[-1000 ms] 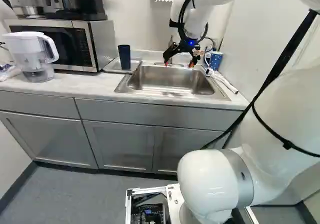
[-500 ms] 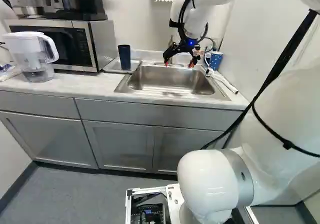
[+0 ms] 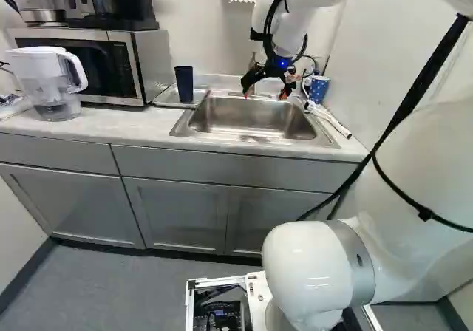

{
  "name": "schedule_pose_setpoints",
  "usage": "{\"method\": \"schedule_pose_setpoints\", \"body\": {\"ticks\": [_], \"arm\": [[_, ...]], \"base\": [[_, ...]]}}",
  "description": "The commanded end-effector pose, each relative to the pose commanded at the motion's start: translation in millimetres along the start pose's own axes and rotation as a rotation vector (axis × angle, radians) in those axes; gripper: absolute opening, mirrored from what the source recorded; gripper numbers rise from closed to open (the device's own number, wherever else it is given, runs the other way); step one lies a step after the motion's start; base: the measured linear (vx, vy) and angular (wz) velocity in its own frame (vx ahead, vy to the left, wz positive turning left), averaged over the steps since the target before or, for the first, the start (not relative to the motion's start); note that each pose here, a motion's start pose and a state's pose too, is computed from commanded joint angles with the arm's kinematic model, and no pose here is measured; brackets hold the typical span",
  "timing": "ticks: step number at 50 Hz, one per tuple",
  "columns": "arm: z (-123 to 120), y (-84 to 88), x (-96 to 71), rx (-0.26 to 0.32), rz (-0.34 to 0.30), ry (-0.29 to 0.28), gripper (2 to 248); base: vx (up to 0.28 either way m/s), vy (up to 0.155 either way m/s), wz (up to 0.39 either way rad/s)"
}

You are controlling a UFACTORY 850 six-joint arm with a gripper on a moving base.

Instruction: Rinse the cup and place it in the tray

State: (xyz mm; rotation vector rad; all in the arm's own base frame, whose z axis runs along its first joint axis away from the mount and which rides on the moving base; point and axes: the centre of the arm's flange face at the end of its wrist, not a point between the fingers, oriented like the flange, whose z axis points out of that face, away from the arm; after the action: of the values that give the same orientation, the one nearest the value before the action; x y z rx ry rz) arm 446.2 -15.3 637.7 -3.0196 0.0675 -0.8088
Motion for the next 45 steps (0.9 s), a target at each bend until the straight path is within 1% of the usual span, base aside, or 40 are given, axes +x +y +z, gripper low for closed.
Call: {"method": "schedule_pose_setpoints", "body": {"ticks": [17, 45], "arm": [[0.0, 0.0, 0.0, 0.000, 0.000, 0.000, 247], [0.0, 0.0, 0.0, 0.000, 0.000, 0.000, 247]], "base": [[-0.081, 0.014, 0.003], [-0.132, 0.043, -0.004]]}}
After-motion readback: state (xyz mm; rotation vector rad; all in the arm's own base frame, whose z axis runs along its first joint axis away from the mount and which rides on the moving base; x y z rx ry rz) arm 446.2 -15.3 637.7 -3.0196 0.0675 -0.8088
